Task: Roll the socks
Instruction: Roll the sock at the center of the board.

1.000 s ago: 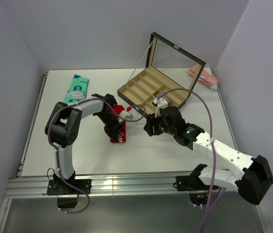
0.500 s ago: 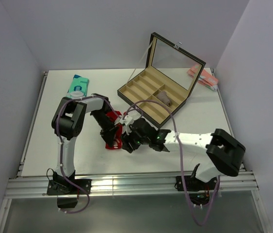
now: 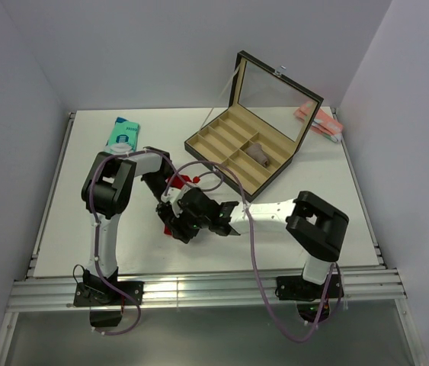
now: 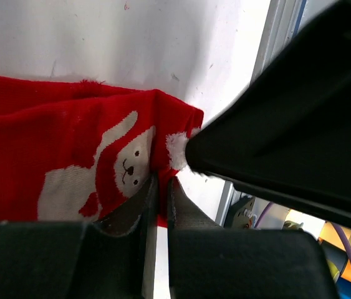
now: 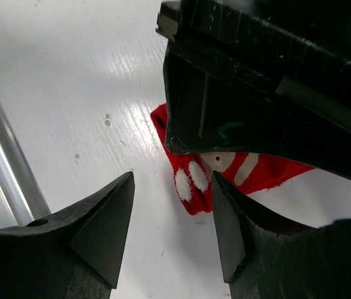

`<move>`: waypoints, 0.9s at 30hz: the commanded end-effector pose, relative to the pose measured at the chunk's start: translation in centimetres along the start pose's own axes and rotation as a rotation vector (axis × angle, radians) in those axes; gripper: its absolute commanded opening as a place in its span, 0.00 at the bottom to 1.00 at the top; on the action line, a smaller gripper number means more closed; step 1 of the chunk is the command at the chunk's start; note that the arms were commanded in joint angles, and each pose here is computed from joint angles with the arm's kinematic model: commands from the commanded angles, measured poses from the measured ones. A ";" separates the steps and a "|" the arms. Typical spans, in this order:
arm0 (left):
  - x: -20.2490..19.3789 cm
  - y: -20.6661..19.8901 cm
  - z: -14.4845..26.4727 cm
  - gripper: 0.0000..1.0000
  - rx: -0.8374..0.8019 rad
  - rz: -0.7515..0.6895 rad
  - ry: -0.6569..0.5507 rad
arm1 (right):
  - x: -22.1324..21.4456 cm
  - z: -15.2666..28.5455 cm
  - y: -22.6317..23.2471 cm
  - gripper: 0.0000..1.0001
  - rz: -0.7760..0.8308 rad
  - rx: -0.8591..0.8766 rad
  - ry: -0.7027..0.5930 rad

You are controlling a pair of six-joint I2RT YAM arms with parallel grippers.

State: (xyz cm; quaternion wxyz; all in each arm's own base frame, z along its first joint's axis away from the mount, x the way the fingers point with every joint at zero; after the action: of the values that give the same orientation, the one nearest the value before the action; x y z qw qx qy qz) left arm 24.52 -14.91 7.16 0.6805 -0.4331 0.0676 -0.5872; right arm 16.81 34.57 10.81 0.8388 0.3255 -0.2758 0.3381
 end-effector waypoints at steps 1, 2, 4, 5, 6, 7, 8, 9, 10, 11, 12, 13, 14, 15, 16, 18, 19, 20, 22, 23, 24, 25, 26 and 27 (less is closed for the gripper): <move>0.4 -0.2 0.6 0.08 -0.007 -0.018 0.003 | 1.3 -0.4 0.3 0.60 0.039 -0.003 -0.030; 0.4 -0.2 0.6 0.07 -0.008 -0.018 0.002 | 1.0 -0.6 0.2 0.60 0.038 -0.007 -0.022; 0.5 -0.2 0.6 0.08 -0.006 -0.019 0.001 | 0.6 -0.8 0.0 0.59 0.035 -0.013 -0.010; 0.4 -0.2 0.6 0.07 -0.007 -0.016 0.003 | 0.4 -0.9 -0.2 0.59 0.036 -0.019 -0.002; 0.5 -0.2 0.6 0.07 -0.006 -0.018 0.001 | 0.0 -1.2 -0.3 0.59 0.037 -0.030 0.007; 0.5 -0.1 0.7 0.07 -0.004 -0.018 0.001 | -0.1 -1.3 -0.4 0.59 0.039 -0.035 0.010; 0.5 -0.1 0.7 0.08 -0.004 -0.018 0.001 | -0.4 -1.6 -0.5 0.58 0.040 -0.046 0.021; 0.5 -0.1 0.7 0.07 -0.004 -0.018 0.001 | -0.5 -1.8 -0.6 0.57 0.046 -0.060 0.025; 0.5 -0.1 0.7 0.07 -0.004 -0.018 0.001 | -0.6 -1.9 -0.7 0.56 0.048 -0.066 0.027; 0.5 -0.2 0.7 0.08 -0.006 -0.015 0.000 | -0.7 -2.1 -0.9 0.55 0.047 -0.078 0.029; 0.4 -0.1 0.7 0.07 -0.005 -0.015 0.002 | -0.8 -2.2 -0.9 0.55 0.049 -0.081 0.028; 0.4 -0.1 0.7 0.08 -0.006 -0.016 0.002 | -0.8 -2.3 -1.0 0.53 0.050 -0.094 0.019; 0.4 -0.1 0.6 0.07 -0.008 -0.016 0.001 | -0.9 -2.4 -1.2 0.52 0.048 -0.108 0.017; 0.3 -0.2 0.6 0.08 -0.010 -0.013 0.001 | -0.9 -2.5 -1.3 0.50 0.048 -0.118 0.010; 0.2 -0.2 0.5 0.08 -0.012 -0.015 0.004 | -0.8 -2.6 -1.5 0.45 0.047 -0.139 -0.009; 0.2 -0.2 0.5 0.09 -0.012 -0.014 0.002 | -0.7 -2.5 -1.6 0.40 0.032 -0.146 -0.030; 0.1 -0.3 0.5 0.09 -0.014 -0.015 -0.002 | -0.8 -2.5 -1.5 0.33 0.029 -0.141 -0.039; 0.1 -0.3 0.4 0.09 -0.009 -0.019 -0.010 | -0.7 -2.4 -1.5 0.30 0.022 -0.138 -0.046; 0.3 0.0 0.7 0.14 0.033 -0.021 -0.037 | -0.7 -2.4 -1.4 0.19 0.013 -0.139 -0.045; 0.3 0.1 0.8 0.16 0.054 -0.024 -0.045 | -0.9 -2.4 -1.5 0.15 0.009 -0.140 -0.037; 0.4 -0.1 1.1 0.20 0.077 -0.016 -0.063 | -0.9 -2.5 -1.4 0.10 0.005 -0.136 -0.031; 0.6 -0.2 1.4 0.22 0.094 -0.019 -0.085 | -1.0 -2.5 -1.4 0.08 0.003 -0.130 -0.024; 1.1 0.0 1.9 0.24 0.148 -0.053 -0.111 | -1.2 -2.6 -1.2 0.06 -0.010 -0.117 -0.013; 0.9 0.0 2.2 0.26 0.169 -0.019 -0.135 | -1.3 -2.6 -1.2 0.06 -0.013 -0.105 -0.008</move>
State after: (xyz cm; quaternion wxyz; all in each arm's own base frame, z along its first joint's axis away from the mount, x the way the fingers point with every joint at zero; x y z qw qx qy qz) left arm 24.78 -14.33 7.13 0.7021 -0.4279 0.0445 -0.5675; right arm 17.41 34.75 7.69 0.8584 0.2706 -0.2887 0.3266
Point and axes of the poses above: each gripper's point midway between its finger pads, its own z axis back along the fingers, its own y axis along the line the jaws close on, x = y × z, the point moved 8 cm from there along z, back along the fingers, and after that the axes turned 15 degrees about -z, right-handed, at the moved point
